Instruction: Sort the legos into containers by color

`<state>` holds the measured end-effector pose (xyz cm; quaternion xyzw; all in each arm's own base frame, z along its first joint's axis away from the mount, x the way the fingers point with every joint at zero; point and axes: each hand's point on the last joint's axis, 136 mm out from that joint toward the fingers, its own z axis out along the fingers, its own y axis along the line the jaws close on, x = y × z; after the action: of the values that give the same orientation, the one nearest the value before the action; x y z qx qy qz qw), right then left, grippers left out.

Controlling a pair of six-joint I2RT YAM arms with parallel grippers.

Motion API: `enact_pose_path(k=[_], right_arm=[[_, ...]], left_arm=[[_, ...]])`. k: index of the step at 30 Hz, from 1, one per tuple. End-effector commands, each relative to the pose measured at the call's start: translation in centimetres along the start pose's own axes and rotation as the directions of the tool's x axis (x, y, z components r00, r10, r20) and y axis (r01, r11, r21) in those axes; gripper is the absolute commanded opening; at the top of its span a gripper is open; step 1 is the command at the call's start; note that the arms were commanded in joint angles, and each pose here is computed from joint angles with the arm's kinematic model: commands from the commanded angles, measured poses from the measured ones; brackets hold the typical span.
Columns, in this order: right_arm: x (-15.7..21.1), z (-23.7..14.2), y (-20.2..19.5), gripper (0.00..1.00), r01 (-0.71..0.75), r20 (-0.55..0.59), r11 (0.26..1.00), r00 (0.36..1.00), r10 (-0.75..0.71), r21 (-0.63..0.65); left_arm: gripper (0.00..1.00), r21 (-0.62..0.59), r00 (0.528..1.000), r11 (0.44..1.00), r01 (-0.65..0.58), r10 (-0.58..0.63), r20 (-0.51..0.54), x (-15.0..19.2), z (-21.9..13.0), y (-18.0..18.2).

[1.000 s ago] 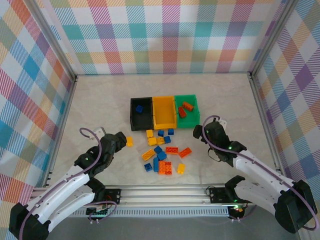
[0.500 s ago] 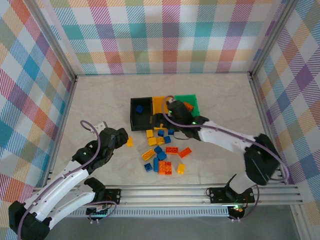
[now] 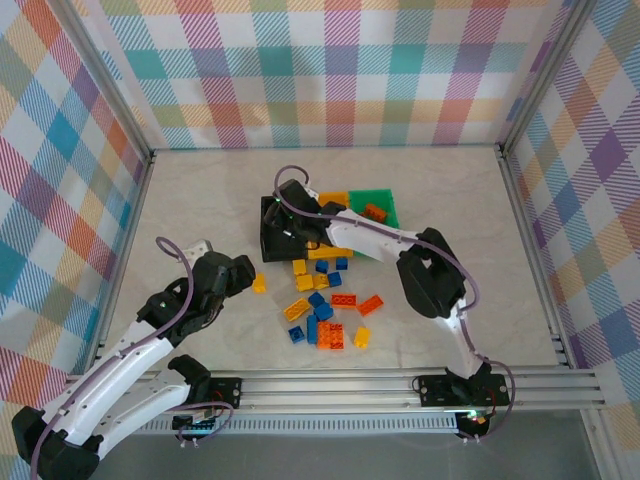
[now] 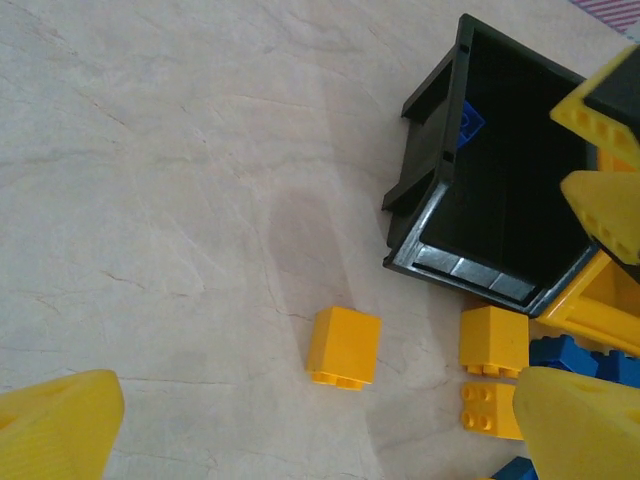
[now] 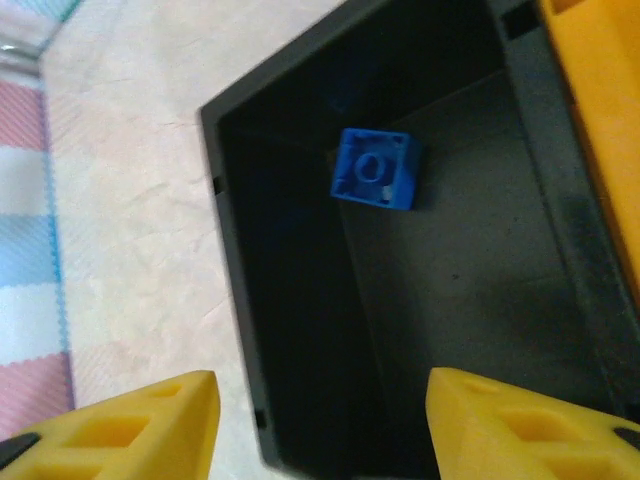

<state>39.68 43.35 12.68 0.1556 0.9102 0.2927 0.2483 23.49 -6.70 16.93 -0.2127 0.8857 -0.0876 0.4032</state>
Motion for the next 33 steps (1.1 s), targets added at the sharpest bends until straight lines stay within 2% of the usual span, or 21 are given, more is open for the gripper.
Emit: enact_pose_path(k=[1, 9, 17, 25, 33], right_arm=[[-0.8, 0.7, 0.0, 0.55, -0.075, 0.04, 0.995, 0.997, 0.072, 0.072], [-1.0, 3.1, -0.6, 0.42, -0.153, 0.077, 0.978, 0.987, 0.143, 0.145], [-1.2, 4.8, -1.8, 0.4, -0.177, 0.099, 0.965, 0.982, 0.16, 0.196], [-1.6, 7.2, -2.3, 0.41, -0.213, 0.095, 0.96, 0.975, 0.199, 0.181], [-1.3, 8.6, -4.1, 0.41, -0.271, 0.111, 0.935, 0.962, 0.252, 0.229]], left_arm=[[1.0, 0.001, 1.0, 1.0, -0.01, 0.01, 0.001, -0.8, -0.8, -0.2], [1.0, -0.036, 0.997, 0.999, 0.024, -0.022, 0.071, -2.4, -2.0, 0.9], [1.0, -0.019, 0.993, 0.999, 0.035, -0.032, 0.111, -3.6, -3.0, 0.7], [1.0, -0.015, 0.994, 1.0, 0.017, -0.015, 0.106, -3.4, -2.9, 0.6], [1.0, -0.003, 0.995, 1.0, 0.014, -0.014, 0.095, -3.1, -2.7, 0.4]])
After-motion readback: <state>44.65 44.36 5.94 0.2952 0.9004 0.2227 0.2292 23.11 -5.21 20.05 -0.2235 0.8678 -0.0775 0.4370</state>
